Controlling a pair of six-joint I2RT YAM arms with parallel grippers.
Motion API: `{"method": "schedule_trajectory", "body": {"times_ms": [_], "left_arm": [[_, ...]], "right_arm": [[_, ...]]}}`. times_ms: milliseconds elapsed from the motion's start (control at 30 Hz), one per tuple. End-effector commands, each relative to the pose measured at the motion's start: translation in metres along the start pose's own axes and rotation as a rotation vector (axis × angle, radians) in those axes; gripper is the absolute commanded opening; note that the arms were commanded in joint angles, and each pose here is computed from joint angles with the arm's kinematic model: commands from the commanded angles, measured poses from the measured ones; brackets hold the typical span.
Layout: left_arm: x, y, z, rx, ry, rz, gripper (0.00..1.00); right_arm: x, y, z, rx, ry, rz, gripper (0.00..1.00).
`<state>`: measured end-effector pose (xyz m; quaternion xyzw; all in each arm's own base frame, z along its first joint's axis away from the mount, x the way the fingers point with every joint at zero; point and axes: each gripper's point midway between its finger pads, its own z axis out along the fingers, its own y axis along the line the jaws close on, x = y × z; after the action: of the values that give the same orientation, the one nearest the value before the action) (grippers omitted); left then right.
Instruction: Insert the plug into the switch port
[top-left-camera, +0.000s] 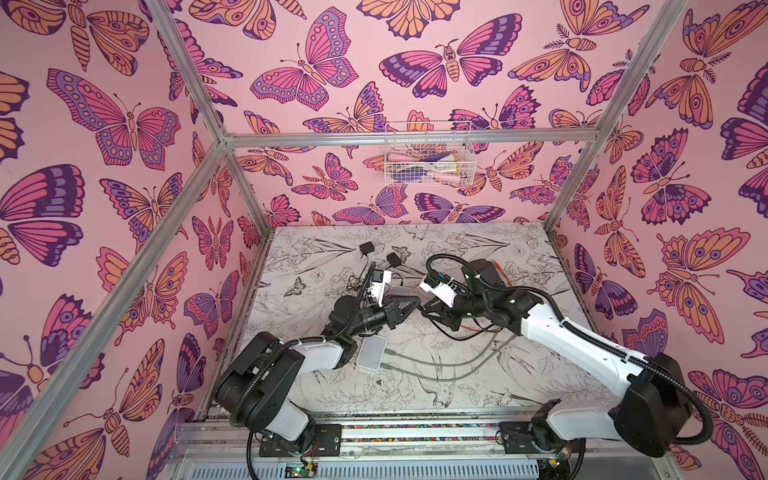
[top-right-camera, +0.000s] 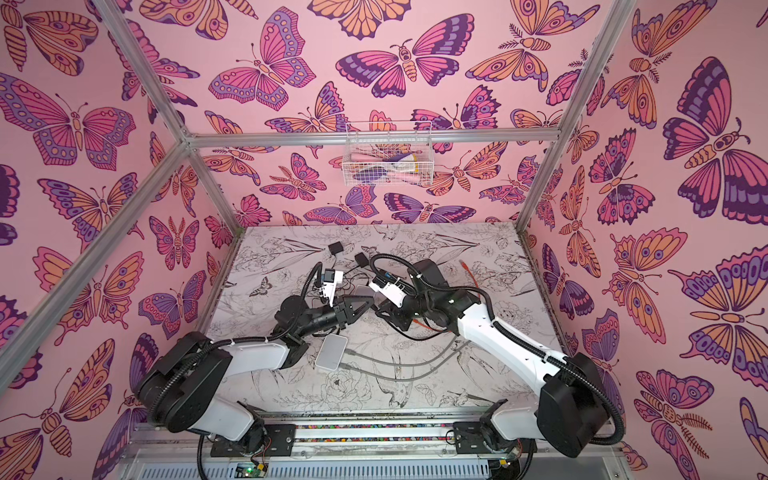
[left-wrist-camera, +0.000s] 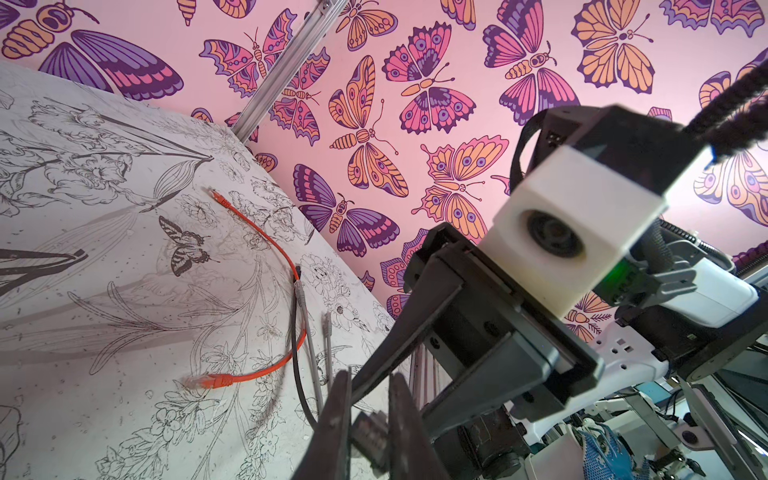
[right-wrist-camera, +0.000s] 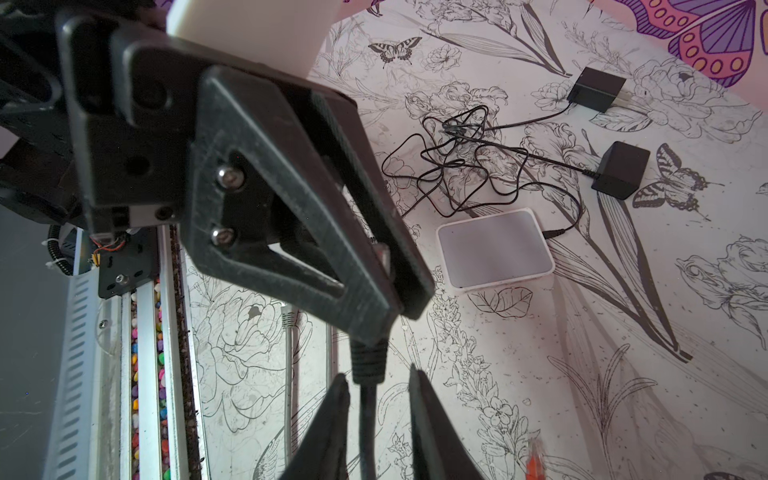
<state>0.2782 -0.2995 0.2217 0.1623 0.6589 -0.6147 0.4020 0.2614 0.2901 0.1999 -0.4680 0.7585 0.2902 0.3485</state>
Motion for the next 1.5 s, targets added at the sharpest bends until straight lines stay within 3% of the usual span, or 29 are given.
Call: {"method": "schedule_trajectory", "body": {"times_ms": [0, 200, 700, 867, 933, 967, 1000, 1067, 1100, 1200, 1333, 1400, 1467], "left_arm": [[-0.005, -0.013, -0.003, 0.044, -0.020, 0.046, 0.00], [-0.003, -0.012, -0.003, 0.046, -0.020, 0.043, 0.00], [-0.006, -0.016, -0.006, 0.052, -0.037, 0.054, 0.00], [-0.004, -0.014, -0.006, 0.048, -0.031, 0.048, 0.00], [-0.001, -0.015, -0.006, 0.058, -0.019, 0.044, 0.00], [-0.001, -0.015, -0.007, 0.066, -0.011, 0.048, 0.09], [-0.002, -0.012, -0.010, 0.062, -0.009, 0.041, 0.24], [-0.008, 0.001, -0.021, 0.018, -0.036, 0.010, 0.55], [-0.012, 0.009, -0.028, -0.010, -0.054, -0.003, 0.61], [-0.020, 0.044, -0.045, -0.153, -0.074, -0.081, 0.61], [-0.001, 0.093, -0.052, -0.465, 0.106, -0.115, 0.54], [0.005, 0.113, -0.062, -0.610, 0.171, -0.097, 0.53], [0.007, 0.125, -0.067, -0.674, 0.201, -0.079, 0.52]], "right_arm": [[-0.009, -0.001, 0.001, 0.001, -0.017, -0.012, 0.25], [-0.012, 0.002, 0.001, -0.018, -0.031, -0.009, 0.13], [-0.007, 0.001, 0.005, -0.024, -0.013, 0.002, 0.19], [-0.012, 0.001, 0.004, -0.022, -0.029, 0.007, 0.02], [-0.014, -0.003, 0.002, 0.002, -0.037, 0.006, 0.00], [-0.015, -0.005, 0.001, 0.022, -0.038, 0.004, 0.00], [-0.016, -0.009, 0.000, 0.047, -0.042, 0.001, 0.00], [-0.017, -0.019, -0.004, 0.109, -0.043, -0.011, 0.00], [-0.017, -0.027, -0.006, 0.155, -0.035, -0.028, 0.00], [-0.016, -0.058, -0.014, 0.331, 0.050, -0.096, 0.00], [-0.019, -0.111, -0.030, 0.587, 0.189, -0.198, 0.00], [-0.010, -0.128, -0.026, 0.598, 0.282, -0.267, 0.00], [-0.003, -0.141, -0.020, 0.600, 0.333, -0.313, 0.00]]}}
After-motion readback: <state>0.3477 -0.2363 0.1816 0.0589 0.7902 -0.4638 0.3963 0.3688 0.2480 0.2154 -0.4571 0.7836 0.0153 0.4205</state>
